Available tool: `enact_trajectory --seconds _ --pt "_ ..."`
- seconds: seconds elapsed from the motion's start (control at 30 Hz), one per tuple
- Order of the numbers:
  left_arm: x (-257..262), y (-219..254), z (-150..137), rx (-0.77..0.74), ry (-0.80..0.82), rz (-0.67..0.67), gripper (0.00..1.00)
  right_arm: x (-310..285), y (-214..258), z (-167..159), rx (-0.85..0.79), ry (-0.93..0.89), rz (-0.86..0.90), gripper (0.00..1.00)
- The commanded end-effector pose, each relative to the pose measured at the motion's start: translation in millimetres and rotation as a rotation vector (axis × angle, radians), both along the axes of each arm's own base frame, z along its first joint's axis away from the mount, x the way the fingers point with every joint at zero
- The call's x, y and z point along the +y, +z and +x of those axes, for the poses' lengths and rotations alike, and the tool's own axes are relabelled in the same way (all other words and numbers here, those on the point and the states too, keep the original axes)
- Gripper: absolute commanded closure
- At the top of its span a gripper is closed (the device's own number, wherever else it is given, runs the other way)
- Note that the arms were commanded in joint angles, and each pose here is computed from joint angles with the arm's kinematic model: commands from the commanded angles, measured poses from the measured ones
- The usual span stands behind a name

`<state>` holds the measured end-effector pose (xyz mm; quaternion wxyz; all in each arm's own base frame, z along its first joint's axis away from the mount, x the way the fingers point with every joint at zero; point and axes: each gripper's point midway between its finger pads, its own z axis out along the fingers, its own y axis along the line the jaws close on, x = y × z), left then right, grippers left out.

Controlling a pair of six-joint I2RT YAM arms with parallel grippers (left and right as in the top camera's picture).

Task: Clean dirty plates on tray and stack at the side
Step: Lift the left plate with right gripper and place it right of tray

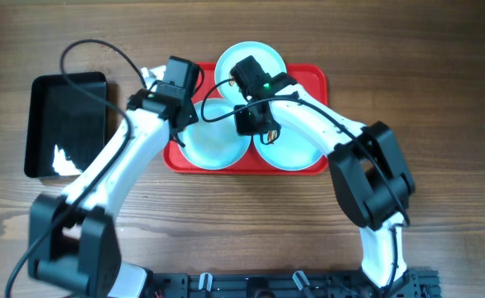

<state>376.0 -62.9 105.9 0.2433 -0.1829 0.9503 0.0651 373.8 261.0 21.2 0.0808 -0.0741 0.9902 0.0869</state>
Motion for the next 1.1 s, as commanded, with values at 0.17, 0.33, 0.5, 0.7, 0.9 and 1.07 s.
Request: enact_trajectory --seconds 0.17,0.33,0.5,0.7,0.9,1.07 --pt "-26 19 -4 -0.018 -0.038 -0.173 0.96 -36 97 32 -0.318 -0.047 -0.136 0.96" --pt "-35 10 -11 0.027 -0.060 -0.222 0.96 -62 129 35 -0.414 -0.053 -0.249 0.96" --pt "-32 -2 -20 0.061 -0.057 -0.212 0.96 -85 144 40 -0.482 -0.091 -0.373 0.96" --pt "-30 -14 -27 0.086 -0.054 -0.205 0.96 -83 157 37 -0.561 -0.018 -0.516 0.96" --pt "-30 -17 -27 0.083 -0.054 -0.206 0.96 -65 188 23 -0.726 0.032 -0.719 0.95" --pt "-30 -17 -27 0.082 -0.054 -0.206 0.96 -42 204 8 -0.814 0.082 -0.788 0.96"
